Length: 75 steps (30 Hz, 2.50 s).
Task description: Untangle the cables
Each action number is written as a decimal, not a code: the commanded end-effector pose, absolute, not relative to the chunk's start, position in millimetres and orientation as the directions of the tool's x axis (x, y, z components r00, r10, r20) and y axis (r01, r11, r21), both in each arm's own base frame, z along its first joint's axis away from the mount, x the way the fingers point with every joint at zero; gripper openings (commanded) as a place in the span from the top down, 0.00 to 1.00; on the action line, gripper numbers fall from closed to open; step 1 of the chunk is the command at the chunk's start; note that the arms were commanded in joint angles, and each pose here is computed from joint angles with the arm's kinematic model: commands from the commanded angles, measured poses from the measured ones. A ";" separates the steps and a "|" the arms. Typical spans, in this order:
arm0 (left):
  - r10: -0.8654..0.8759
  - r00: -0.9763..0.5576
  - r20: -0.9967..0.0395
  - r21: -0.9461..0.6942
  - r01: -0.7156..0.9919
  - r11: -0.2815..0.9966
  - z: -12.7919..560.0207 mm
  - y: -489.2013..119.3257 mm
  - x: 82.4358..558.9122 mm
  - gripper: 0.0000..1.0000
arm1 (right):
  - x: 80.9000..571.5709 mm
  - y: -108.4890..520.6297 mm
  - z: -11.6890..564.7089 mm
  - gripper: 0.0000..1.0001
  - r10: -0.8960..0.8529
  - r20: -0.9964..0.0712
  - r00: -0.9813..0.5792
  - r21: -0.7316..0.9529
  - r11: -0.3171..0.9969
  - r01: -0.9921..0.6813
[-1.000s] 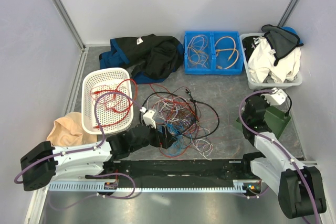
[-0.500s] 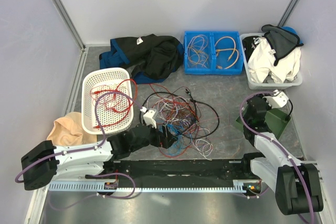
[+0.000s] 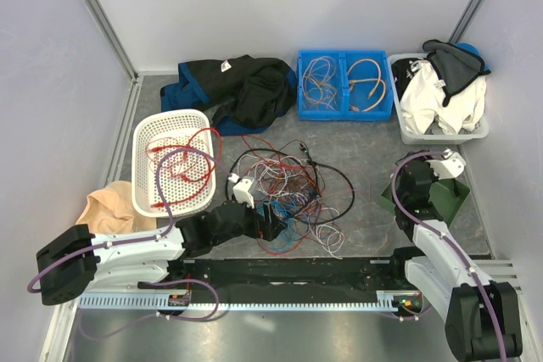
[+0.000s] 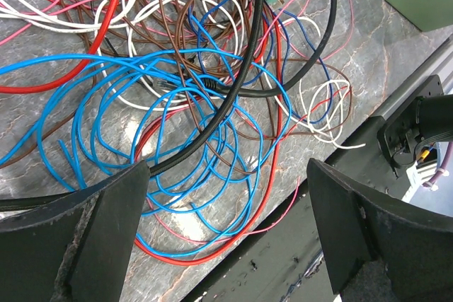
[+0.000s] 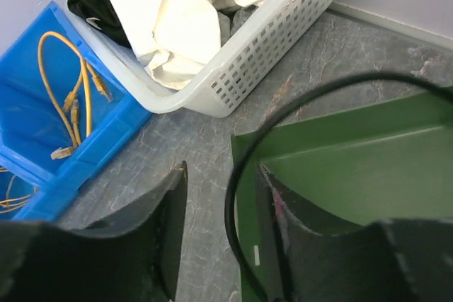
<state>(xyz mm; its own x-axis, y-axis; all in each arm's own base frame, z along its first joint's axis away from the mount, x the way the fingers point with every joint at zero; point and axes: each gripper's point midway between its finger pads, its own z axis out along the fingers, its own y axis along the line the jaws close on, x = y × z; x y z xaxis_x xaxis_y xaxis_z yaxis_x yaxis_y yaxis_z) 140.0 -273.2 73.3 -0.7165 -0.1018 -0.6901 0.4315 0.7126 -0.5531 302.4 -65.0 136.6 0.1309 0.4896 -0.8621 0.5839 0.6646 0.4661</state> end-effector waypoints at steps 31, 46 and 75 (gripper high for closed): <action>-0.197 -0.693 -0.693 -0.528 0.302 0.794 93.0 -270.1 166.6 0.00 | 321.7 117.0 69.7 0.39 0.273 -0.723 -0.634 0.306 0.950 0.060; -0.397 -0.574 -0.717 -0.513 0.048 0.857 107.7 -201.4 186.7 0.00 | 331.4 244.6 99.0 0.43 0.104 -0.776 -0.622 0.329 0.908 -0.258; -0.408 -0.598 -0.689 -0.537 0.044 0.843 96.8 -194.4 180.1 0.00 | 291.3 283.2 24.6 0.90 -0.192 -0.707 -0.681 0.117 0.918 -0.380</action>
<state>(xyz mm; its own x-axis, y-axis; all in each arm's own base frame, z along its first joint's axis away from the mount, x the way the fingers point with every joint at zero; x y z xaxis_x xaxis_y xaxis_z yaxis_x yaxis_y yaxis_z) 175.3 -198.6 89.5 -0.6310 -0.3469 -0.6939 0.0753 0.8628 -0.4999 288.8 279.3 21.5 -0.6864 -0.1858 -0.7031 -0.3741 0.9193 0.1224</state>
